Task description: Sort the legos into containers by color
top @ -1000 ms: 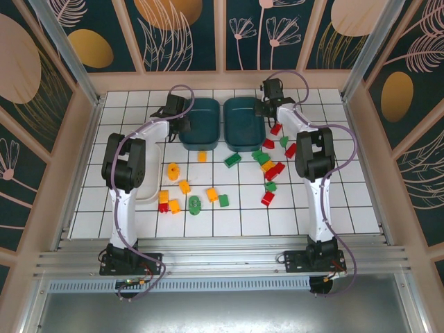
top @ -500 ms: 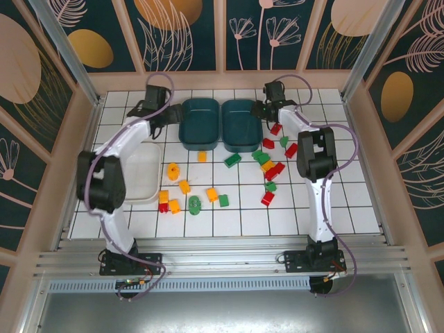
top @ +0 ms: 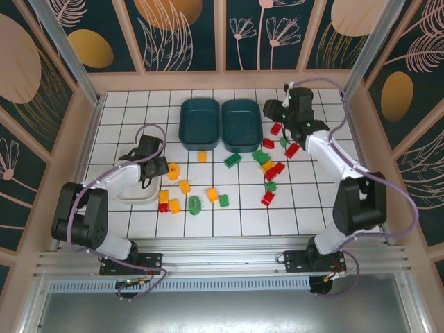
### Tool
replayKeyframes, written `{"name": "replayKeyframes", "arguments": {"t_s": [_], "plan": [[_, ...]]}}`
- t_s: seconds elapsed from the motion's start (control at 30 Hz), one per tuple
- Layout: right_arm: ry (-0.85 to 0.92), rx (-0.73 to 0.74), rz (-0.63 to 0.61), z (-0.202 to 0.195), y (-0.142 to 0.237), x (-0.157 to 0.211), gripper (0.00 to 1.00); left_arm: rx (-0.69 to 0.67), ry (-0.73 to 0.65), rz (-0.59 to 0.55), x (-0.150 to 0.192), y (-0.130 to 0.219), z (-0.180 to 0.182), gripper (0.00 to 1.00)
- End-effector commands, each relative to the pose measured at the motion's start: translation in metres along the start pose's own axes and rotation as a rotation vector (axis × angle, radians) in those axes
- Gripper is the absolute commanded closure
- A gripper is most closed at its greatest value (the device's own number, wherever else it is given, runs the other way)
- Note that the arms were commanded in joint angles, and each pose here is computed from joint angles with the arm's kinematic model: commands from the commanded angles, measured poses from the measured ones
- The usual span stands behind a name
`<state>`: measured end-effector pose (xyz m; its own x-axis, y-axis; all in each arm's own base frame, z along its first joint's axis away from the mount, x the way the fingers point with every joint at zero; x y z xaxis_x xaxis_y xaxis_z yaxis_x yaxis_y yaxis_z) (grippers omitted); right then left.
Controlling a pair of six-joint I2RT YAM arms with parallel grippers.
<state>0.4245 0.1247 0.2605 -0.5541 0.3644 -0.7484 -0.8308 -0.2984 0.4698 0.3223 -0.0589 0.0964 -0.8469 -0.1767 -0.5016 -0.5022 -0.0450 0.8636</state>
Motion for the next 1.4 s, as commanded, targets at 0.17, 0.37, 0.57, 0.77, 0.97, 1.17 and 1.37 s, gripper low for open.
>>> {"name": "replayKeyframes", "arguments": {"t_s": [0.17, 0.37, 0.57, 0.77, 0.97, 1.17, 1.37], "plan": [[-0.039, 0.070, 0.077, -0.034, 0.023, 0.062, 0.52, -0.092, -0.023, -0.106, -0.024, -0.005, 0.004, 0.88], [-0.040, 0.091, 0.112, -0.042, 0.029, 0.081, 0.55, -0.178, -0.046, -0.164, -0.055, -0.006, 0.003, 1.00], [-0.017, 0.159, 0.123, -0.055, 0.032, 0.098, 0.53, -0.145, -0.106, -0.234, -0.122, -0.006, -0.029, 1.00], [0.029, 0.210, 0.201, -0.071, 0.018, 0.120, 0.45, -0.072, -0.180, -0.237, -0.174, -0.029, -0.065, 1.00], [0.094, 0.217, 0.267, -0.072, 0.004, 0.142, 0.44, 0.038, -0.221, -0.200, -0.199, -0.062, -0.098, 1.00], [0.099, 0.236, 0.266, -0.075, 0.001, 0.144, 0.44, 0.080, -0.234, -0.174, -0.203, -0.080, -0.110, 1.00], [0.111, 0.218, 0.255, -0.071, -0.001, 0.137, 0.43, 0.108, -0.238, -0.188, -0.203, -0.070, -0.111, 0.73]]}}
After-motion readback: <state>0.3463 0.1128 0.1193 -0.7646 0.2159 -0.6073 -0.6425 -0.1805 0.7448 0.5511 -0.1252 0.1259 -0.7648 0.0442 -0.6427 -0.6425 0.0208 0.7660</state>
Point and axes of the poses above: each hand's point on the last joint's axis, 136 mm out from that joint toward the fingers, its own y axis back along the fingers, its own z axis along the line the jaws close on, x = y × z, the point moved 5 cm from there along y, back along the fingers, and after that the axes turned 6 degrees about -y, right-handed, at the moved point
